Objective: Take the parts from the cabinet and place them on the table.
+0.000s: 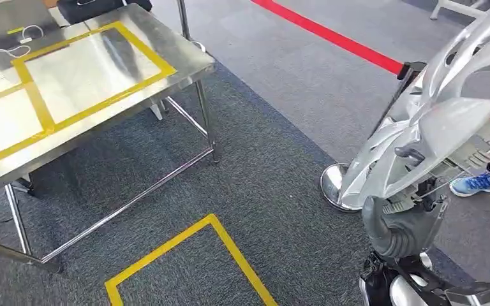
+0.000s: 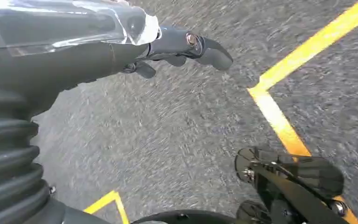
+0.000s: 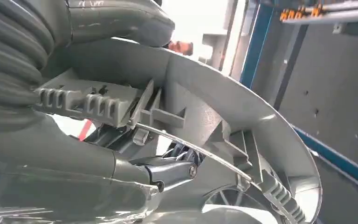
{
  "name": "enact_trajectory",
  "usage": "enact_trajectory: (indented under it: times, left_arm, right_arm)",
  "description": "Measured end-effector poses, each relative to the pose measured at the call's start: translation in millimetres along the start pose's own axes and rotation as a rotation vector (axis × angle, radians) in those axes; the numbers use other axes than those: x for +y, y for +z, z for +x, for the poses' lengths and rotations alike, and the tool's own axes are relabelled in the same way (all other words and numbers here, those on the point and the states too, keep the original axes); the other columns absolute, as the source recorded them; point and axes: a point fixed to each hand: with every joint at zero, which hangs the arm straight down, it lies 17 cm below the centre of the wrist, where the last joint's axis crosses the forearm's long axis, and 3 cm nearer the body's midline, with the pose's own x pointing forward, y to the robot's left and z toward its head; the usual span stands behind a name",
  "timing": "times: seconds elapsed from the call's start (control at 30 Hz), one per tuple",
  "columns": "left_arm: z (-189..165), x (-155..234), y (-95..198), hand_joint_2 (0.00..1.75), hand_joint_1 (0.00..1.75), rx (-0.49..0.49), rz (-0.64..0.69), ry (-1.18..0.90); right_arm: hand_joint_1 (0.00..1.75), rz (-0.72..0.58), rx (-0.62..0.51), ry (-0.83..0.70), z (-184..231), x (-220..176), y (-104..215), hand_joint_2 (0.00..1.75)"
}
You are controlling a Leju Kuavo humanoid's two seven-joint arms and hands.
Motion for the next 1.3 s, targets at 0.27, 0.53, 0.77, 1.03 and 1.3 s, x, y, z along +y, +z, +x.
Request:
enact_trajectory:
  times: [0.27,0.53,0.77,1.03,1.3]
  left_arm:
    - [-0.3,2.2,-0.6,1.75,0.00,0.003,0.002,0.007]
    - [-1.6,-3.6,0.7,1.75,0.00,0.019,-0.010,0.026]
    - [-9.2,-2.2,1.1,1.75,0.00,0.051,0.000,0.052]
    - [-9.7,-1.0,0.8,1.75,0.00,0.059,0.006,0.061]
    - [-11.7,1.0,0.4,1.75,0.00,0.069,0.009,0.062]
  right_arm:
    - [1.75,-0.007,-0.010,0.003,0.8,-1.7,-3.4,1.75]
    - [1.75,-0.019,-0.006,0.006,-0.3,-4.5,-2.9,1.75]
    - [1.75,-0.016,-0.005,-0.008,-1.8,-4.7,-3.4,1.75]
    - [1.75,-0.018,-0.003,-0.005,-2.3,-5.8,-2.6,1.75]
    - [1.75,-0.018,-0.012,-0.005,-1.3,-5.3,-5.7,1.75]
